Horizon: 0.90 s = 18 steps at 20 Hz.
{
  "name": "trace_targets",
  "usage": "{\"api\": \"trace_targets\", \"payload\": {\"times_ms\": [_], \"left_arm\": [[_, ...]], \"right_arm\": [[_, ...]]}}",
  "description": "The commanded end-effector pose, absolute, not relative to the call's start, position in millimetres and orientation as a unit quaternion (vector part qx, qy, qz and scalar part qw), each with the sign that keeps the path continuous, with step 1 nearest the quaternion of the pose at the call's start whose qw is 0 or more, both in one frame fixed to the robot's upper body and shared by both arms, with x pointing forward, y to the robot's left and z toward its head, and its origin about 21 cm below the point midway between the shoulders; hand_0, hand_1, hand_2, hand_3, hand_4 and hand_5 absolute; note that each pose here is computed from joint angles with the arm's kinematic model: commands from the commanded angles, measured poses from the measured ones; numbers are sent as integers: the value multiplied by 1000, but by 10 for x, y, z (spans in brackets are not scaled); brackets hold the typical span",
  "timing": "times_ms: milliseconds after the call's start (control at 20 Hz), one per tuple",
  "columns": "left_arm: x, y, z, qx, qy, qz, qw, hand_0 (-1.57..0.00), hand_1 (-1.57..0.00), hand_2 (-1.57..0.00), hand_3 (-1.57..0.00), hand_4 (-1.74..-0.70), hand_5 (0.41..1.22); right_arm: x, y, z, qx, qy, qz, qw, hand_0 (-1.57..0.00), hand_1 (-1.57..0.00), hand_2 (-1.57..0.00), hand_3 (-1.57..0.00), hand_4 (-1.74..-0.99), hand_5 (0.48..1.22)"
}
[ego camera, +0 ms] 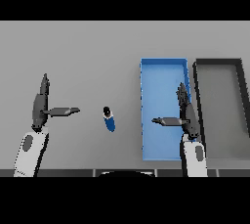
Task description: Pick up the blue pipe and place it into the blue bin.
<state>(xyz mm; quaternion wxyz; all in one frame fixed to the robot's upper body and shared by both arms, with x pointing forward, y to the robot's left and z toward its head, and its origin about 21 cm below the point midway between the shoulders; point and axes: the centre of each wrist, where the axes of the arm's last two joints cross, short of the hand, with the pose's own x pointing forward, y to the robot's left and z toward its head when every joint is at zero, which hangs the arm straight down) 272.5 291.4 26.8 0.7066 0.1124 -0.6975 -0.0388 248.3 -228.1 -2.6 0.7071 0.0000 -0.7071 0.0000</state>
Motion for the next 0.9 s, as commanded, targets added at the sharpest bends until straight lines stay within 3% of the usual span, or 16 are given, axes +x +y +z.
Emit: {"api": "trace_targets", "payload": {"times_ms": [0,250,300,400,600,850], "left_arm": [[2724,2914,268,112,-699,-39,705,1,1,1,1,-966,593],[2731,2870,282,112,-701,-40,703,1,1,1,1,-966,593],[2635,3011,241,95,-705,-106,695,1,1,1,1,-966,593],[2521,3258,195,84,-699,-172,689,1,1,1,1,-960,590],[2563,3320,217,62,-697,-201,686,1,1,1,1,-960,594],[2393,3272,302,-7,-686,-268,677,1,1,1,1,-1007,561]], "right_arm": [[2482,-2282,-26,0,-707,0,707,1,1,1,1,-1205,629],[2467,-2251,-27,2,-708,0,707,1,1,1,1,-1205,629],[2372,-2399,12,-39,-736,62,673,1,1,1,1,-1205,629],[2258,-2483,77,-69,-751,120,645,1,1,1,1,-1197,627],[2204,-2448,102,-75,-742,141,651,1,1,1,1,-1206,625],[2187,-2494,112,-74,-738,150,653,1,1,1,1,-1180,617]]}}
